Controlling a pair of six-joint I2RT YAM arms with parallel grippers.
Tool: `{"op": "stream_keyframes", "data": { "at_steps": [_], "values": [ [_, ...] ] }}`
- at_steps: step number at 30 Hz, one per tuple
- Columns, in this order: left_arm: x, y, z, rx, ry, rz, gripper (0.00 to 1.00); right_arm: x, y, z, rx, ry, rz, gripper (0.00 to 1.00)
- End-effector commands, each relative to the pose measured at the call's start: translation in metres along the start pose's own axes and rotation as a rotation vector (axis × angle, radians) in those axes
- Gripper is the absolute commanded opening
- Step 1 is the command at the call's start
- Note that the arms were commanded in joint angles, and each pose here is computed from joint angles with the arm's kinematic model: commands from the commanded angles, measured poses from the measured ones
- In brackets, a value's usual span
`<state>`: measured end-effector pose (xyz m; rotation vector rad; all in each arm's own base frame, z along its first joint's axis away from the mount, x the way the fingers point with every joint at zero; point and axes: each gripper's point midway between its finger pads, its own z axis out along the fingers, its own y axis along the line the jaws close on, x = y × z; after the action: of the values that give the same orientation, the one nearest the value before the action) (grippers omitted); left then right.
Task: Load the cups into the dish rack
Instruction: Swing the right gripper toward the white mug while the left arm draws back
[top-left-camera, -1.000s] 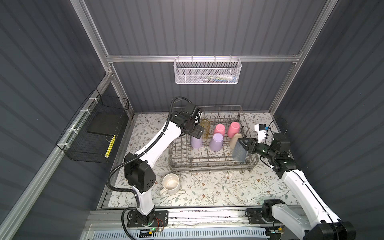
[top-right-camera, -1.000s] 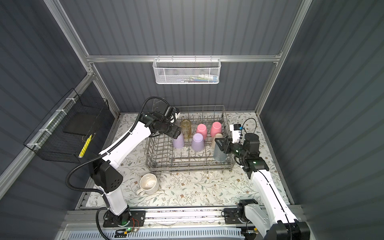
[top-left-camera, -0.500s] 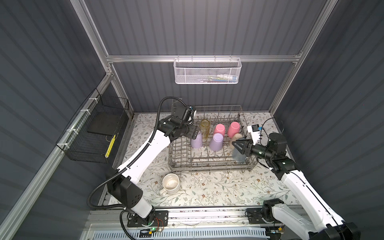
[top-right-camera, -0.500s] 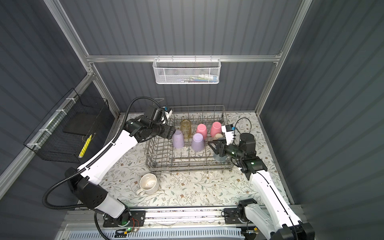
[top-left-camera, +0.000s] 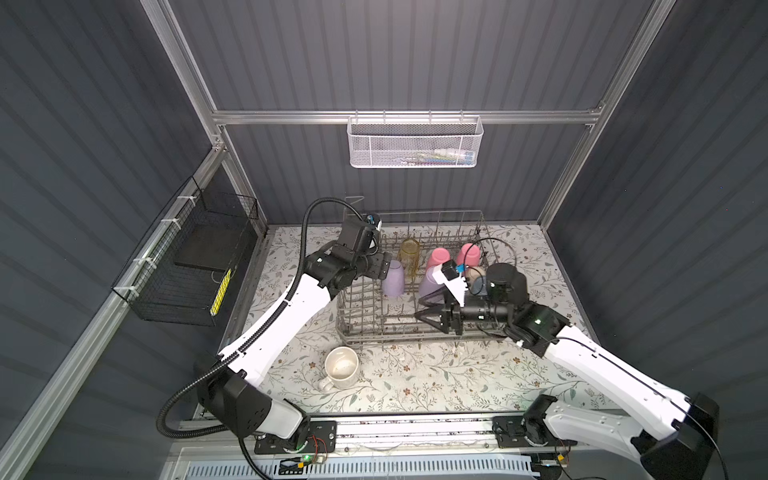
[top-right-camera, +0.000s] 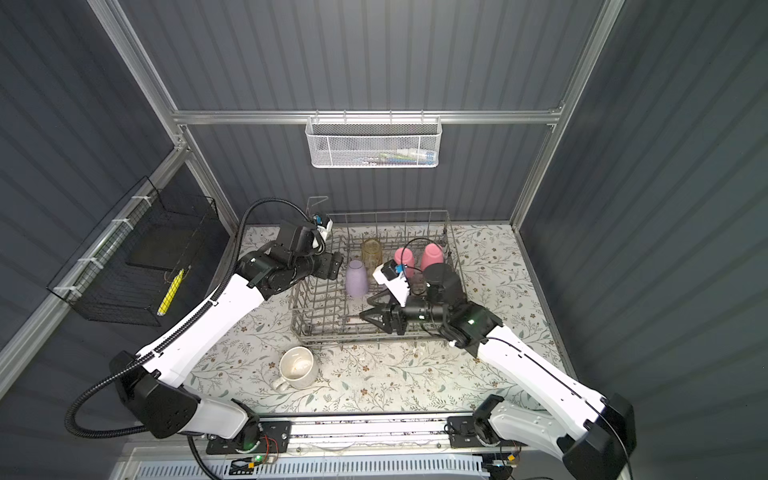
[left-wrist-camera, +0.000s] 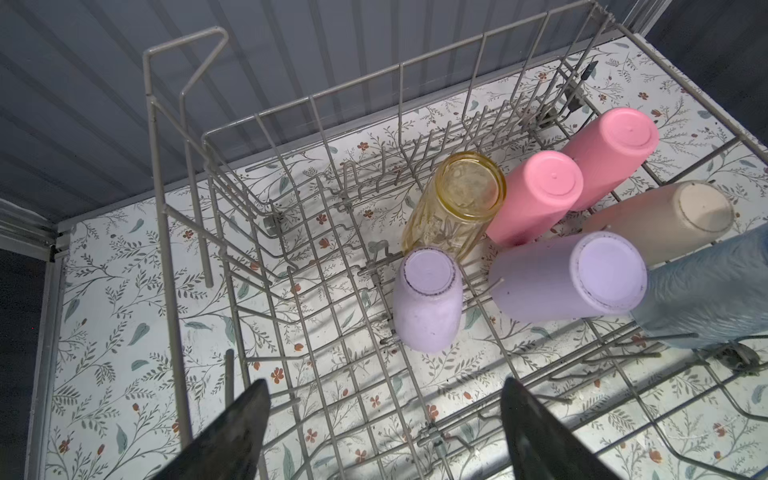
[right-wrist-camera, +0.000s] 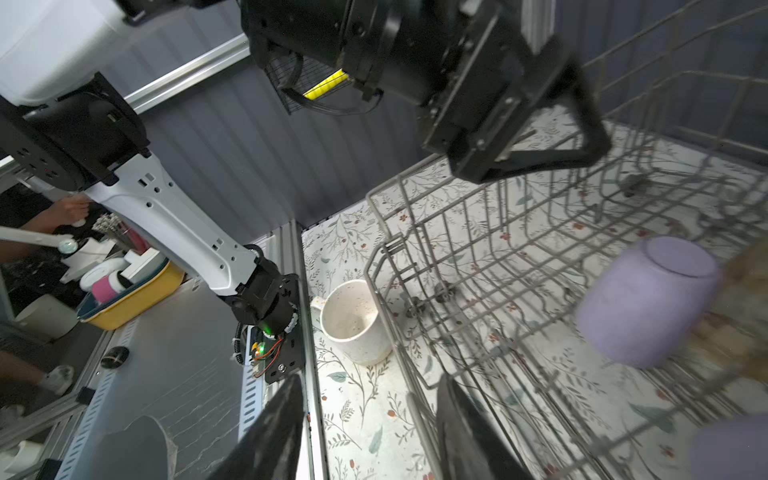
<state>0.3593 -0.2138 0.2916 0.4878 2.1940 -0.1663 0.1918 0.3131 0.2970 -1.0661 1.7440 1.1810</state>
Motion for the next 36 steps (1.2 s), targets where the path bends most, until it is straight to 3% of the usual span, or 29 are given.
{"op": "stream_keyframes", "data": {
  "at_steps": [1, 9, 20, 26, 36],
  "values": [
    [-0.018, 0.011, -0.032, -0.017, -0.110, -0.043, 0.87, -0.003, 0.016, 0.014, -0.045, 0.040, -0.091, 0.53],
    [-0.025, 0.027, -0.069, -0.062, -0.201, -0.071, 0.87, 0.026, 0.061, 0.062, -0.168, 0.231, -0.247, 0.54],
    [-0.007, 0.070, -0.080, -0.292, -0.200, -0.120, 0.88, 0.103, 0.080, 0.139, -0.208, 0.638, -0.439, 0.52],
    [-0.005, 0.073, -0.087, -0.293, -0.219, -0.130, 0.89, 0.134, 0.079, 0.165, -0.195, 0.808, -0.534, 0.50],
    [-0.001, 0.069, -0.086, -0.263, -0.221, -0.131, 0.90, 0.151, 0.080, 0.184, -0.221, 0.873, -0.573, 0.46]
  ]
}}
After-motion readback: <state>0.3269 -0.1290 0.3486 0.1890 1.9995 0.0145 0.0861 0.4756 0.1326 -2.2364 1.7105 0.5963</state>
